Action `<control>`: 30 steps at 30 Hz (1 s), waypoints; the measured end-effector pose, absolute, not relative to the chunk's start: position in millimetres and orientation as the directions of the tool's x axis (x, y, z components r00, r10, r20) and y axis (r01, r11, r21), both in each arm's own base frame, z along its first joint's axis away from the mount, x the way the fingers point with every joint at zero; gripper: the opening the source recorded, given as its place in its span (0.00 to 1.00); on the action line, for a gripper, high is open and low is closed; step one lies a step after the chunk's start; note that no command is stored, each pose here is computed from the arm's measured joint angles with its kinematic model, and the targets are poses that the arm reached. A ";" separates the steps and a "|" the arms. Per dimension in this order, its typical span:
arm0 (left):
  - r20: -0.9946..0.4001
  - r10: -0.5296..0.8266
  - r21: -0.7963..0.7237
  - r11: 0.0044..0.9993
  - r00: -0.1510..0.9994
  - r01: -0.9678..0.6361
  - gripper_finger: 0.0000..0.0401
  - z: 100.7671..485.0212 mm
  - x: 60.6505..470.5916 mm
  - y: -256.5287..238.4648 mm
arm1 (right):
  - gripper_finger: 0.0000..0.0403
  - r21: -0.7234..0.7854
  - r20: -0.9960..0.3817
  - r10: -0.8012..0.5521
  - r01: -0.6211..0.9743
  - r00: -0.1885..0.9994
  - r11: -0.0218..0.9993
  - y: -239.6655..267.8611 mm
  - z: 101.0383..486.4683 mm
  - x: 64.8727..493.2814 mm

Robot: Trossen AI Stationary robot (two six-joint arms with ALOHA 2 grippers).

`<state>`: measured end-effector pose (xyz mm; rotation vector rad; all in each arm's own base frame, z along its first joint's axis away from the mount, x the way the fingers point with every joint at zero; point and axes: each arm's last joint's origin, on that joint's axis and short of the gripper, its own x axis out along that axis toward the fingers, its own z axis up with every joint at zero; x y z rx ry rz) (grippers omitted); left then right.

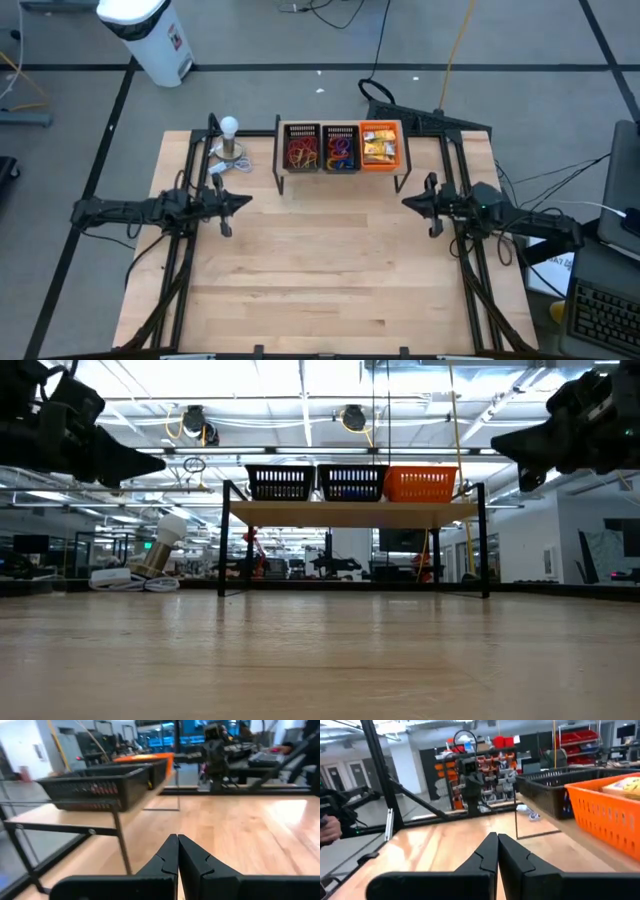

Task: Pick & Place Office Desk Supplies
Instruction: Return to Home Position

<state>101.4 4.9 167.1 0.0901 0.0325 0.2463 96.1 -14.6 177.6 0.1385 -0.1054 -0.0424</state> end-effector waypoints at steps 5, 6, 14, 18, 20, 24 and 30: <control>-0.038 0.236 0.084 0.969 0.971 -0.232 0.00 165.7 102.3 5.1 | 0.00 0.137 0.103 -0.034 0.020 0.994 0.990 -14.2 177.6 96.1; -0.037 0.234 0.078 0.970 0.972 -0.231 0.00 165.8 102.2 5.0 | 0.00 0.140 0.101 -0.033 0.019 0.994 0.990 -14.2 177.4 96.1; -0.023 0.153 0.046 0.987 0.988 -0.152 0.00 166.2 102.9 2.7 | 0.00 0.164 0.097 0.047 -0.062 0.994 0.984 -11.8 177.0 96.1; -0.014 0.151 0.042 0.988 0.988 -0.150 0.00 166.9 102.9 2.6 | 0.00 0.203 0.091 0.020 -0.038 0.996 0.978 -12.6 176.4 96.2; -0.014 0.141 0.040 0.989 0.990 -0.140 0.00 167.0 103.0 2.3 | 0.00 0.206 0.087 0.018 -0.036 0.996 0.978 -12.7 175.8 96.3; -0.011 0.132 0.031 0.991 0.991 -0.131 0.00 167.2 103.0 2.0 | 0.00 0.207 0.087 0.018 -0.036 0.996 0.978 -12.7 175.8 96.3; -0.024 0.131 0.031 0.991 0.991 -0.130 0.00 166.0 103.0 2.0 | 0.00 0.220 0.091 -0.009 -0.011 0.996 0.976 -13.5 176.1 96.3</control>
